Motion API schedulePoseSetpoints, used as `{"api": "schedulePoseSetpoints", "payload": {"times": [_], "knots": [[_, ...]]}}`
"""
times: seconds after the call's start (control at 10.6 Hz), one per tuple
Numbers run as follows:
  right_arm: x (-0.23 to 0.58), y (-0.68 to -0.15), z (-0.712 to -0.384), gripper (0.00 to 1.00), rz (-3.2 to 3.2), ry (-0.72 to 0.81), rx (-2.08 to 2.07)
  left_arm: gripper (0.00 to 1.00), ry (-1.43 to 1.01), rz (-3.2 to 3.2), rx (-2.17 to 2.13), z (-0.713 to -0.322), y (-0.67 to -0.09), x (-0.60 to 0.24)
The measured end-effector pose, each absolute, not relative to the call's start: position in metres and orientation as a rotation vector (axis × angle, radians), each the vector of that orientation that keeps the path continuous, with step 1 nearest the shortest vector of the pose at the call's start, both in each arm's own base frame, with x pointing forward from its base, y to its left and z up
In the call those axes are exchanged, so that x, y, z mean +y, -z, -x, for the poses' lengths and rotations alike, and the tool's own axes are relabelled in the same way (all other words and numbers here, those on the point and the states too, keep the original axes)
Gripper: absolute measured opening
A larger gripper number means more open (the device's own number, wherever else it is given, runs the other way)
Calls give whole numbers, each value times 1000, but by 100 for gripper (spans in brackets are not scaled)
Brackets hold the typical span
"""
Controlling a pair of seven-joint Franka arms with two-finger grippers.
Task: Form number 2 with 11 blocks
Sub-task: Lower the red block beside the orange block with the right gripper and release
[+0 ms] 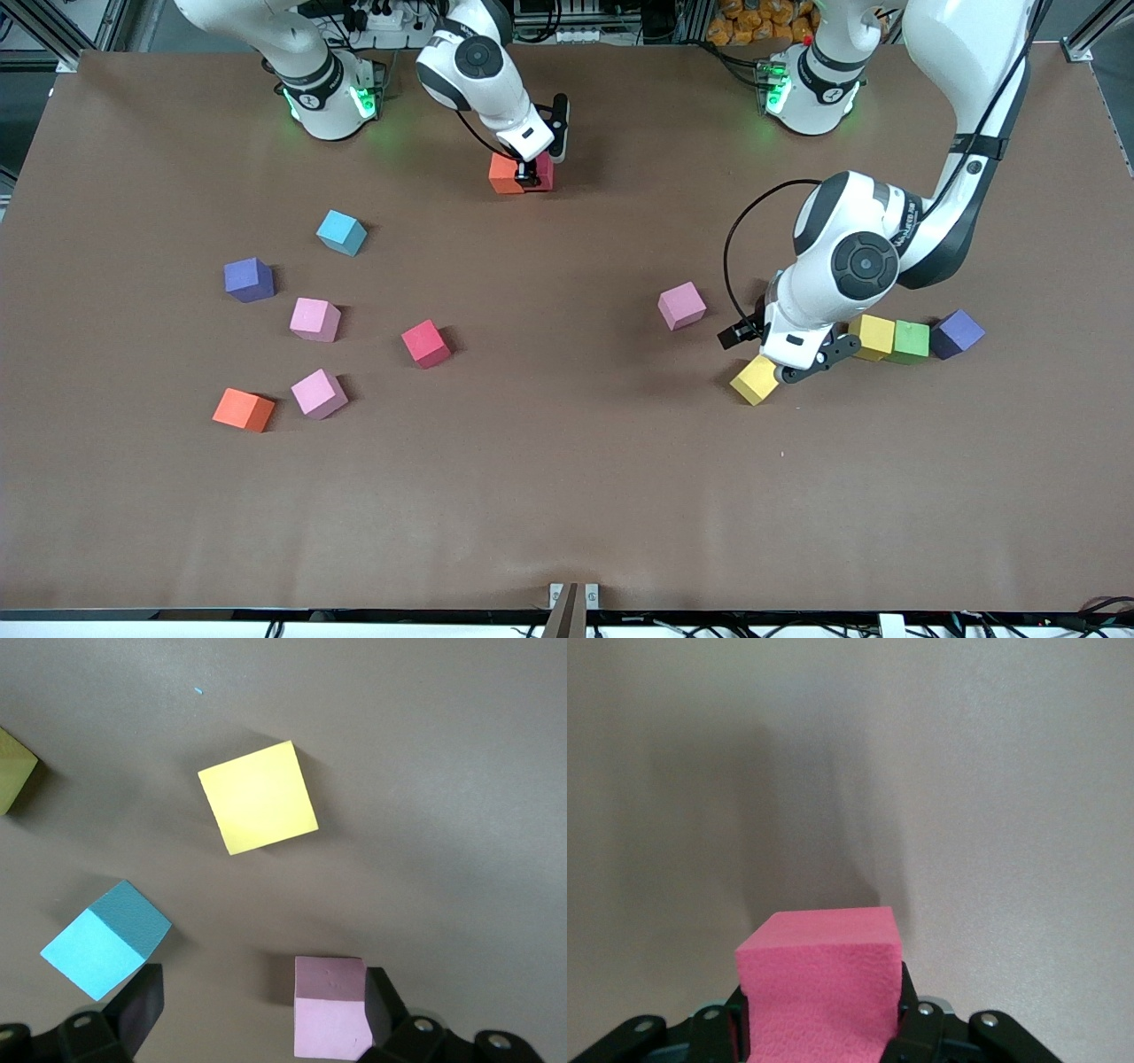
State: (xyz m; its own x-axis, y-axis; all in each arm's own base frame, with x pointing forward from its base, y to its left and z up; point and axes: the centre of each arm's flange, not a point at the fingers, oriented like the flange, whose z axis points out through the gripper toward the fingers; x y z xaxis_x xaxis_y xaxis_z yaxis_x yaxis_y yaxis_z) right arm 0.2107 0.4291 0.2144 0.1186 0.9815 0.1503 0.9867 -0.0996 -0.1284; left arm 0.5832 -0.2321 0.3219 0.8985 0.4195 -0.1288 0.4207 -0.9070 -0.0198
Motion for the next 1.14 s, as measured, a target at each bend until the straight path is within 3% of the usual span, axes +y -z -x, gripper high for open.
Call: {"api": "schedulePoseSetpoints", "payload": {"times": [0.28, 0.47, 0.85, 1.14], "knots": [[429, -214, -210, 67, 2198, 37, -1957, 100, 202, -3068, 657, -581, -318, -241], [429, -214, -211, 89, 2199, 42, -1955, 100, 203, -3069, 665, -582, -317, -238], [429, -213, -210, 100, 2200, 45, -1952, 100, 202, -3068, 669, -583, -317, -237], [429, -213, -210, 100, 2226, 40, -1922, 100, 198, -3065, 676, -584, -319, -237]]}}
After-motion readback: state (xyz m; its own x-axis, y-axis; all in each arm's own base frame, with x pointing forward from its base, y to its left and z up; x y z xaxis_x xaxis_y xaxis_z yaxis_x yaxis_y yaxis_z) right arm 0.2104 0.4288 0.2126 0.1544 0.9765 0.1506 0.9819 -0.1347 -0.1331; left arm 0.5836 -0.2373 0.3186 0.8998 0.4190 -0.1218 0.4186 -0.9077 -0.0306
